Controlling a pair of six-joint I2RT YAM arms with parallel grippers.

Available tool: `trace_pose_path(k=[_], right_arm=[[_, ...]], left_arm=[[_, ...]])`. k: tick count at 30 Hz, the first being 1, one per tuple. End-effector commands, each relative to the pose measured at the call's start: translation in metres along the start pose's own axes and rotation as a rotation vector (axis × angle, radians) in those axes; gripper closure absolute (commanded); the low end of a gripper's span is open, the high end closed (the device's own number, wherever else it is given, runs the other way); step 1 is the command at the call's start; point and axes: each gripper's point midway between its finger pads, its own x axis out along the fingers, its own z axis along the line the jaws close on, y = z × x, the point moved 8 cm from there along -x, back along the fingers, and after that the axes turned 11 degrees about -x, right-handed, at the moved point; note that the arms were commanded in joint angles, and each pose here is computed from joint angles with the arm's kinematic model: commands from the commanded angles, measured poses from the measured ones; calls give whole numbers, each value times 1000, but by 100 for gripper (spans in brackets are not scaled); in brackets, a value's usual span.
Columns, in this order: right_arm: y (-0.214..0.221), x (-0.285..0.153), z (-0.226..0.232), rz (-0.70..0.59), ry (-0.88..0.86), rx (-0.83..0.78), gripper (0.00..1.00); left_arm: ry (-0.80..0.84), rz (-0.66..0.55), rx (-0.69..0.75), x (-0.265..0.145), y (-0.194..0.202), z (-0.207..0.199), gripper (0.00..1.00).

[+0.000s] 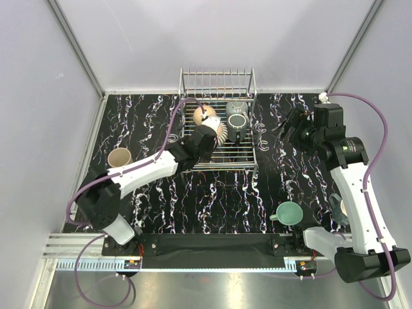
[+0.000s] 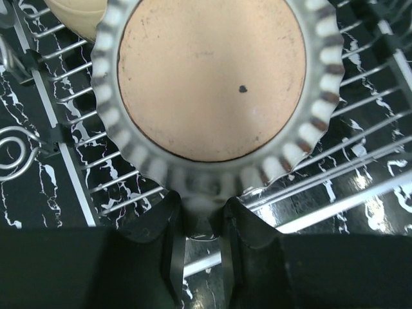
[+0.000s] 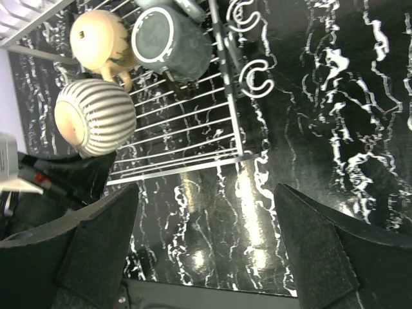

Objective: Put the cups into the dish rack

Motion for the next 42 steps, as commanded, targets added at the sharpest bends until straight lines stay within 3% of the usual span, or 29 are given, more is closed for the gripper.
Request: trace_pose_path(k=[1,15,42], right_arm=[[-9,-12,-4,-67,37,-42,7],[-10,-22,-1,-91,9,-61,7],[-7,-20,-2,-73,9,-64,8]], left_arm=[[63,-134,-100,1,-44,-14,100],[44,-58,-118,50,-38,-24,100],[-59,0,-145,92,-48,8,100]])
